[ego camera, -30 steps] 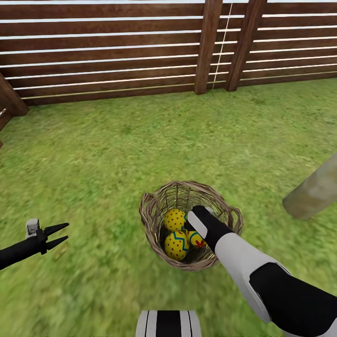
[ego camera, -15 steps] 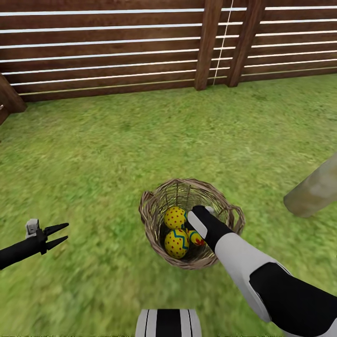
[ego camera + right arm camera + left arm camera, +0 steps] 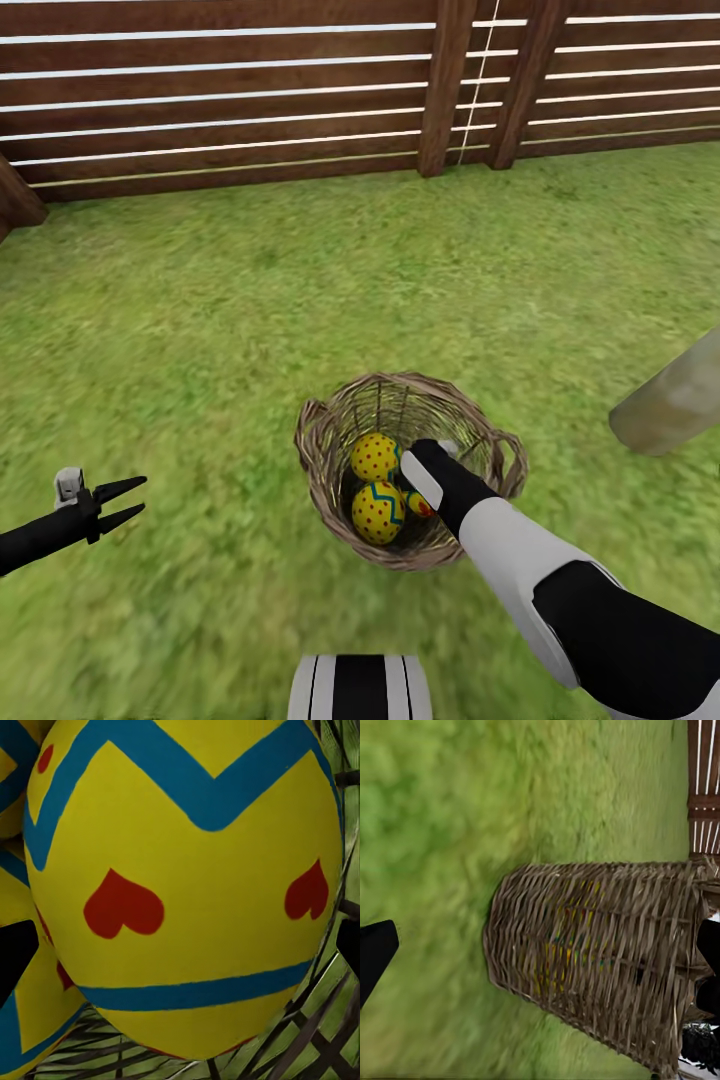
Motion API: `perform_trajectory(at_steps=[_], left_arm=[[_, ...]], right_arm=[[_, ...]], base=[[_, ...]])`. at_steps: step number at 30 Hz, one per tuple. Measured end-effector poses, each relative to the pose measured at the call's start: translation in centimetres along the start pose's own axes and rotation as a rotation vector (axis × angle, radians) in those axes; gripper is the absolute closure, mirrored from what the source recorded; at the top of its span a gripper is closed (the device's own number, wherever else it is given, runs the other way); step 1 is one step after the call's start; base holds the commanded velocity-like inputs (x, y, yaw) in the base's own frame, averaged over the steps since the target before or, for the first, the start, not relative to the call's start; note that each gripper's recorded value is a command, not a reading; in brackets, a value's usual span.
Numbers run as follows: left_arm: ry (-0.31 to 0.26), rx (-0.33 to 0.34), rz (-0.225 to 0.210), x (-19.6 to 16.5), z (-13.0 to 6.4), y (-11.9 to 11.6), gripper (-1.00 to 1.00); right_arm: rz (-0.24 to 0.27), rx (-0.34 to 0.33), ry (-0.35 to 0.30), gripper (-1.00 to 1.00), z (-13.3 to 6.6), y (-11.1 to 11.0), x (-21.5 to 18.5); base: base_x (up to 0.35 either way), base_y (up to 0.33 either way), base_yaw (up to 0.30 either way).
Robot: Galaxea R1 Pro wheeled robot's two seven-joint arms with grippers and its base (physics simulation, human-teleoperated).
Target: Take the three Easter eggs out of the wicker basket on the lawn in the garden, then place them on the lawn next to a single tree (choose any tree) so that all three eggs are next to the same tree and none are left in the basket.
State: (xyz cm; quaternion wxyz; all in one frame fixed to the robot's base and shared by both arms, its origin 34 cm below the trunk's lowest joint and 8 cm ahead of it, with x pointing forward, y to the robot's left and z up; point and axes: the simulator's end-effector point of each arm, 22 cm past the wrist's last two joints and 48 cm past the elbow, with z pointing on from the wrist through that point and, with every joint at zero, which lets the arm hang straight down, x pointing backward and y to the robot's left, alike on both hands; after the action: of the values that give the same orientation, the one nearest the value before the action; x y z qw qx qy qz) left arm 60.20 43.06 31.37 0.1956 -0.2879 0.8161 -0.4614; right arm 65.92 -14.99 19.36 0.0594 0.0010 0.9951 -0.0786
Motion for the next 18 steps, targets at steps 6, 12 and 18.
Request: perform_trajectory(at_steps=[6,12,18], left_arm=[[0.005,-0.008,-0.008,0.21,0.19,0.64,-1.0],[0.005,-0.006,-0.008,0.2,0.19,0.59,-1.0],[0.005,0.005,-0.007,0.22,0.19,0.35,-1.0]], right_arm=[[0.001,0.001,0.008,-1.0,0.7,0.09,0.41],[0.009,0.001,-0.003,-1.0,0.73,0.07,0.18],[0.01,0.001,-0.003,1.0,0.73,0.06,0.17]], base=[[0.0,0.0,0.0],[0.0,0.0,0.0],[0.0,0.0,0.0]])
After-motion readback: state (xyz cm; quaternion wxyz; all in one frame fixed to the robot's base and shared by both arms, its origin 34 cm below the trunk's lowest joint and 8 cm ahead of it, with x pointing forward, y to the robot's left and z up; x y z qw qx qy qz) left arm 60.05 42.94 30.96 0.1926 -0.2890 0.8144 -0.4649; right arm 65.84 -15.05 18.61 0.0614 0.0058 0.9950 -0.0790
